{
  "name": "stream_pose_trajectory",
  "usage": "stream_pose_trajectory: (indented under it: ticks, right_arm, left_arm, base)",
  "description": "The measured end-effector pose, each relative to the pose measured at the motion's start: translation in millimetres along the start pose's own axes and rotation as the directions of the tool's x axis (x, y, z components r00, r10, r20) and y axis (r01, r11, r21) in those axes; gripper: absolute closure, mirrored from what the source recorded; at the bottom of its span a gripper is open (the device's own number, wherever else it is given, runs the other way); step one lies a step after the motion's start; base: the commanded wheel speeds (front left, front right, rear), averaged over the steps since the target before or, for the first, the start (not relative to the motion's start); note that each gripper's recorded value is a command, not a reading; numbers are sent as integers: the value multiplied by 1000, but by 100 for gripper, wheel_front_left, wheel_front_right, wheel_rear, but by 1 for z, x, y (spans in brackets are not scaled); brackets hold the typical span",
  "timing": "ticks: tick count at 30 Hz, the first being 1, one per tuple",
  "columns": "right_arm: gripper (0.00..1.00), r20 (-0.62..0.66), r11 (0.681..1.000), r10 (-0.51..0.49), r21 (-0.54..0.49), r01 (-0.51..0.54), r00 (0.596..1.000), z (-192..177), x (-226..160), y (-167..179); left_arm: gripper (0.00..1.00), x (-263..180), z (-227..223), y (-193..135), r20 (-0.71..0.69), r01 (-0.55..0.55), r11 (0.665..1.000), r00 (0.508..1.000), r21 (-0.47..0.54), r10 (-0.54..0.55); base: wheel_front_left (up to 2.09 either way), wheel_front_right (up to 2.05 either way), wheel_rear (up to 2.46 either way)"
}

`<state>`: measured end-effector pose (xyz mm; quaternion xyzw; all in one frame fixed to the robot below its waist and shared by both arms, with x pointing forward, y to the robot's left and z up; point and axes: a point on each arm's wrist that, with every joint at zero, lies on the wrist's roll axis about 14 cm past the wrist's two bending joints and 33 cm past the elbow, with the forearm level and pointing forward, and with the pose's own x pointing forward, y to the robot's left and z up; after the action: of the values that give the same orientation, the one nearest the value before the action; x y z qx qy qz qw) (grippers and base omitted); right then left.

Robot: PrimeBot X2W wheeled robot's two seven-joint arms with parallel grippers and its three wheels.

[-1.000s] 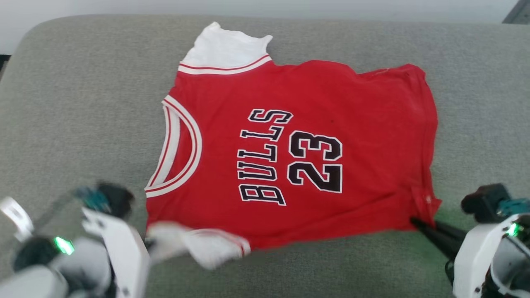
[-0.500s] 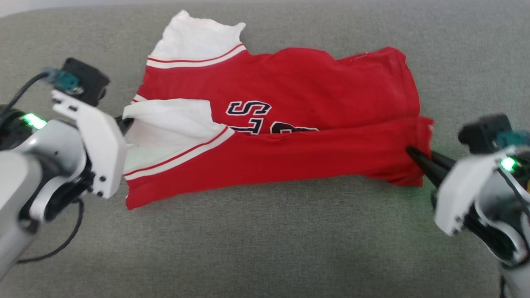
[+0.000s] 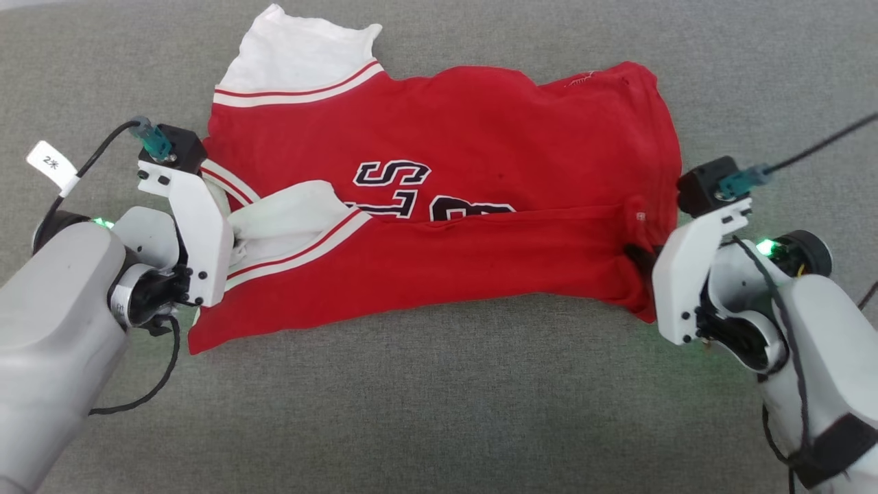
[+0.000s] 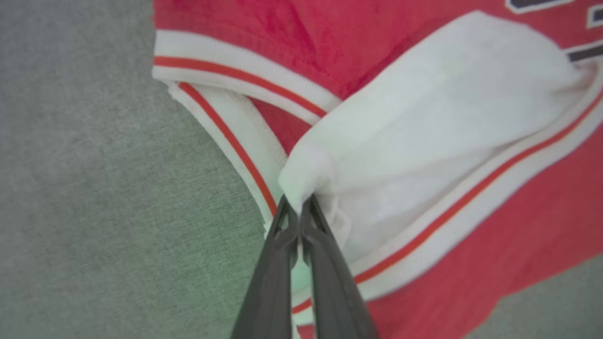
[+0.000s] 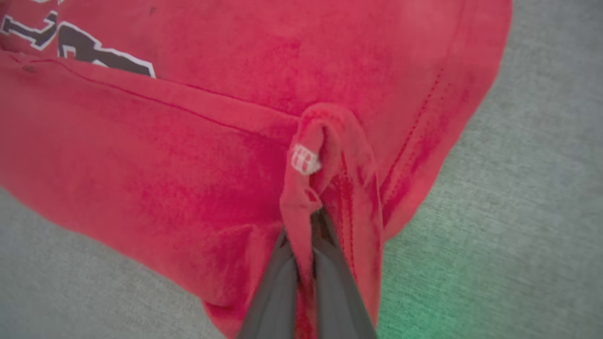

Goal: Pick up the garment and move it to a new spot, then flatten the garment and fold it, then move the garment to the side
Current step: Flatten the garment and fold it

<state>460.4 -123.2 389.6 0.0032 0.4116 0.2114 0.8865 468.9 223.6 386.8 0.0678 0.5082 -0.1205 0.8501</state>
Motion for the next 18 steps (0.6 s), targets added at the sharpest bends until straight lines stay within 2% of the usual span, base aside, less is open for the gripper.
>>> stream_pose_trajectory:
  ticks: [1, 2, 3, 4, 9, 13, 17, 18]
  right_arm:
    - [94, -18, 1000, 2, 7, -2, 1000, -2, 1, 0]
    - [67, -34, 1000, 3, -5, -3, 999, -3, 2, 2]
    - [17, -40, 1000, 3, -12, -4, 999, -3, 2, 2]
    - [0, -38, 1000, 7, -5, -7, 999, -2, 2, 2]
    - [0, 4, 1000, 10, -21, -10, 1000, 8, -7, 5]
    - [0, 117, 1000, 3, -10, -2, 993, 26, -27, 3]
    - [0, 278, 1000, -18, 18, 14, 961, 47, -54, 1]
    - [0, 364, 998, -51, 48, 37, 930, 55, -69, -4]
  left_arm:
    - [100, 2, -2, -1, -13, 4, 1000, 1000, -13, -4]
    - [73, 3, -3, 0, -21, 4, 1000, 1000, -22, -4]
    - [33, 3, -2, 2, -19, 2, 1000, 1000, -26, -2]
    - [0, 3, 1, 3, -5, -1, 999, 1000, -35, 1]
    - [0, -11, 17, 12, 66, -17, 997, 998, -73, 22]
    - [0, -32, 31, 18, 125, -45, 996, 991, -73, 54]
    - [0, -49, 21, 18, 115, -68, 994, 990, -82, 78]
    - [0, -54, 9, 10, 85, -62, 994, 994, -88, 69]
  base:
    - [0, 0, 0]
    - [0, 0, 0]
    - [0, 0, 0]
    - [0, 0, 0]
    - [0, 0, 0]
    - [0, 0, 0]
    - [0, 0, 0]
    - [0, 0, 0]
